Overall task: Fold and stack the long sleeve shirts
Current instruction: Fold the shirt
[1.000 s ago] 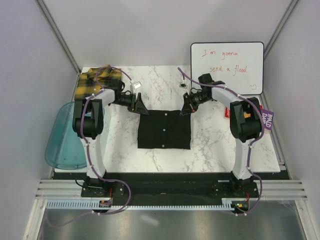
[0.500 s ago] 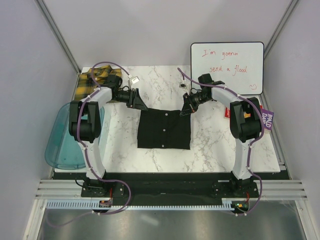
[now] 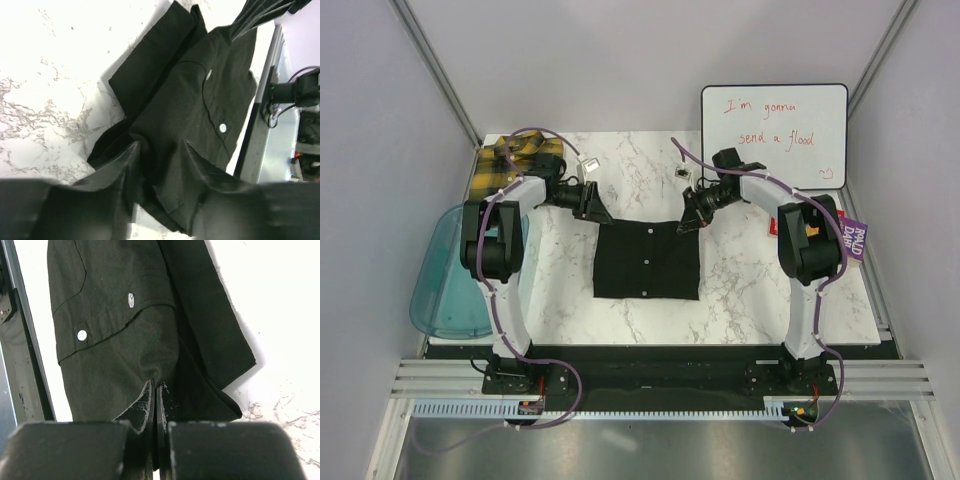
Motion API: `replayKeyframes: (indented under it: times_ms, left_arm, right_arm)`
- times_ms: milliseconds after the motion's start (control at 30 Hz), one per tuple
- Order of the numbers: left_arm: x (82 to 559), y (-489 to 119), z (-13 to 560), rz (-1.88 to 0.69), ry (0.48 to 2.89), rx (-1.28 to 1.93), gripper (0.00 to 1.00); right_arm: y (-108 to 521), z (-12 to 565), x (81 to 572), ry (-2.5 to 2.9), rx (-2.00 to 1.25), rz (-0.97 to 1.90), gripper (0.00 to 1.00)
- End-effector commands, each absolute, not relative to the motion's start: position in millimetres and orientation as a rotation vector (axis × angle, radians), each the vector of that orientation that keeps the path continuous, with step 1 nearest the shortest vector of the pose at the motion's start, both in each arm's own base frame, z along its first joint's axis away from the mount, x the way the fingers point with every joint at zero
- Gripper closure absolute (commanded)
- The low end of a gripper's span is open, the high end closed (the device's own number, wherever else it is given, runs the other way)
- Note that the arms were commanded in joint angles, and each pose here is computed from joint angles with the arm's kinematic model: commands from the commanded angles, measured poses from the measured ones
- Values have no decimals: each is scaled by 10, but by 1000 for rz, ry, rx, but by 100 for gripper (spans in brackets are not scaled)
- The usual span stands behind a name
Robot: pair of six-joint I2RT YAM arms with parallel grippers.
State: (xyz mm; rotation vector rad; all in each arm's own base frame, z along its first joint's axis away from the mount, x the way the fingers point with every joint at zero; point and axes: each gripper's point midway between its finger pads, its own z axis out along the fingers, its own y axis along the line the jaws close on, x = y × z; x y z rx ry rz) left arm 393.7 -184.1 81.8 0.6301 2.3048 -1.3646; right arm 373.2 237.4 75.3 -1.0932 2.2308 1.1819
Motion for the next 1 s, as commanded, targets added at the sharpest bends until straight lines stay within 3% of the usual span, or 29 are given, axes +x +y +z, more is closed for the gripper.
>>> replayKeyframes:
  times_ms: [0, 67, 133, 300, 700, 833, 967]
  left_arm:
    - [3878, -1874, 1046, -1362, 2213, 695, 71]
    - [3849, -1859, 1172, -1337, 2194, 705, 93]
    - [3834, -1850, 1240, -1326, 2182, 709, 98]
    - [4023, -1773, 1181, -1242, 2204, 698, 98]
    - [4634, -1536, 327, -1015, 2501, 433, 98]
    - [4563, -1512, 294, -985, 2572, 420, 98]
    - [4207, -1557, 349, -1024, 2614, 436, 98]
  right_arm:
    - [2454, 1052, 3742, 2123, -1149, 1169, 100]
    - [2460, 1186, 3746, 2096, -1152, 1151, 100]
    - [2451, 1256, 3748, 2086, -1154, 1134, 100]
    - [2418, 1191, 3916, 2107, -1154, 1062, 100]
    - [2421, 201, 4822, 2321, -919, 821, 100]
    - [2424, 94, 4672, 2420, -929, 784, 100]
    - [2382, 25, 4155, 2508, -961, 854, 100]
